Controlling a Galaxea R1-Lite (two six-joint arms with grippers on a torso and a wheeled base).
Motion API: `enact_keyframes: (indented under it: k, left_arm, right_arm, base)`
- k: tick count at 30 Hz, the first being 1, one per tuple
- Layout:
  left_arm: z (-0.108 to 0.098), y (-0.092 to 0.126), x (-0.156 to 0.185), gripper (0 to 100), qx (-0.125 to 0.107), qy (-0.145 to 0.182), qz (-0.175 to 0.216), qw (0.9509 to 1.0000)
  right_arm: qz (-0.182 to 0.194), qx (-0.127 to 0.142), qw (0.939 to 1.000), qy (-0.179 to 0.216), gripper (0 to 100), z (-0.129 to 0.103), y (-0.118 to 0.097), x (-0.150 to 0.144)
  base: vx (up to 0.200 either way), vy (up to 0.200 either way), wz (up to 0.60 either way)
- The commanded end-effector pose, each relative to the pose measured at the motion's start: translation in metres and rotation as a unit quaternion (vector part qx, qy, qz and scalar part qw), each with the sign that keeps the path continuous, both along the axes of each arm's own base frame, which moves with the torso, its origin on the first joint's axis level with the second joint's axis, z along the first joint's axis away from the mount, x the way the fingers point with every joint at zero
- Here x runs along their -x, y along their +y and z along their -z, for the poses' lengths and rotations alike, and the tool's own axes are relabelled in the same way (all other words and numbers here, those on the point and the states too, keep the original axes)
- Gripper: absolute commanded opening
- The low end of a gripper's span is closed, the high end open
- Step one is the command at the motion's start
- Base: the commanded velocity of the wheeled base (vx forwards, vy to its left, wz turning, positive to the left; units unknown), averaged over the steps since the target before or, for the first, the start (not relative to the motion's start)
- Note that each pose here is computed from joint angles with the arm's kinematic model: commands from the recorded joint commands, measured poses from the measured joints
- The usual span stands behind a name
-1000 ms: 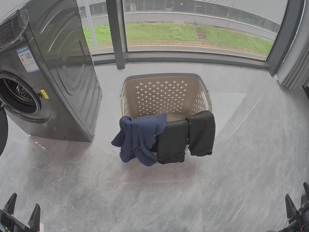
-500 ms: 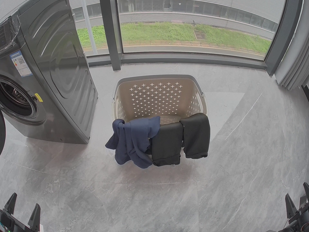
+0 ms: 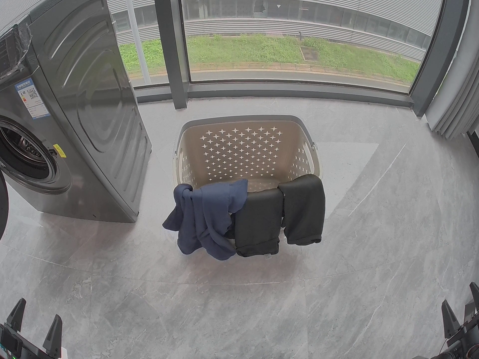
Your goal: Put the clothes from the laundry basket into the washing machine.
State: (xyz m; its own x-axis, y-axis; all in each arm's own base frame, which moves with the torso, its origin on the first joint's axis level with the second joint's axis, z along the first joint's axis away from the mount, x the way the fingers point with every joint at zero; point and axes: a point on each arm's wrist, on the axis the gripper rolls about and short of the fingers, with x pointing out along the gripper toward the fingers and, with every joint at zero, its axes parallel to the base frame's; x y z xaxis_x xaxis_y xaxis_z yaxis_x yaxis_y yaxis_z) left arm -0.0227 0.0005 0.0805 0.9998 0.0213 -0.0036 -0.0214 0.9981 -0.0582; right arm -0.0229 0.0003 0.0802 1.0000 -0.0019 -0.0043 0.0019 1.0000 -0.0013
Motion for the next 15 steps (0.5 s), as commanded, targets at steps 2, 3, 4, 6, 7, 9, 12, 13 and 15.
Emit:
enact_keyframes:
  k: [2, 3, 4, 6, 7, 9, 12, 13, 15]
  left_arm:
    - [0.0043, 0.0, -0.0002, 100, 0.0, 0.001, 0.0, 1.0]
    - [0.0043, 0.0, -0.0002, 100, 0.0, 0.001, 0.0, 1.0]
    - [0.0043, 0.0, -0.0002, 100, 0.0, 0.001, 0.0, 1.0]
    - [0.0043, 0.0, -0.0002, 100, 0.0, 0.001, 0.0, 1.0]
    - [0.0043, 0.0, -0.0002, 100, 0.001, 0.001, 0.0, 1.0]
    - [0.0043, 0.0, -0.0002, 100, 0.001, 0.001, 0.0, 1.0]
    - [0.0043, 0.0, -0.0002, 100, 0.001, 0.001, 0.0, 1.0]
    - [0.0043, 0.0, -0.0002, 100, 0.001, 0.001, 0.0, 1.0]
    - [0.0043, 0.0, -0.0002, 100, 0.001, 0.001, 0.0, 1.0]
  right_arm:
    - [0.001, 0.0, 1.0, 0.001, 100, 0.0053, 0.0, -0.0001]
    - [0.001, 0.0, 1.0, 0.001, 100, 0.0053, 0.0, -0.0001]
    - [0.0, 0.0, 1.0, 0.001, 100, 0.0053, 0.0, -0.0001]
    - [0.0, 0.0, 1.0, 0.001, 100, 0.0053, 0.0, -0.0001]
    - [0.0, 0.0, 1.0, 0.001, 100, 0.0053, 0.0, -0.0001]
    - [0.001, 0.0, 1.0, 0.001, 100, 0.0053, 0.0, -0.0001]
    - [0.0, 0.0, 1.0, 0.001, 100, 0.0053, 0.0, -0.0001]
    - [0.0, 0.0, 1.0, 0.001, 100, 0.0053, 0.0, -0.0001]
    - [0.0, 0.0, 1.0, 0.0, 100, 0.0051, 0.0, -0.0001]
  base:
    - [0.0, -0.2, 0.0]
    - [0.0, -0.2, 0.0]
    - [0.0, -0.2, 0.0]
    - [0.0, -0.2, 0.0]
    - [0.0, -0.2, 0.0]
    - [0.0, -0.2, 0.0]
    - [0.0, 0.0, 0.0]
    - [0.0, 0.0, 0.0]
    - [0.0, 0.0, 0.0]
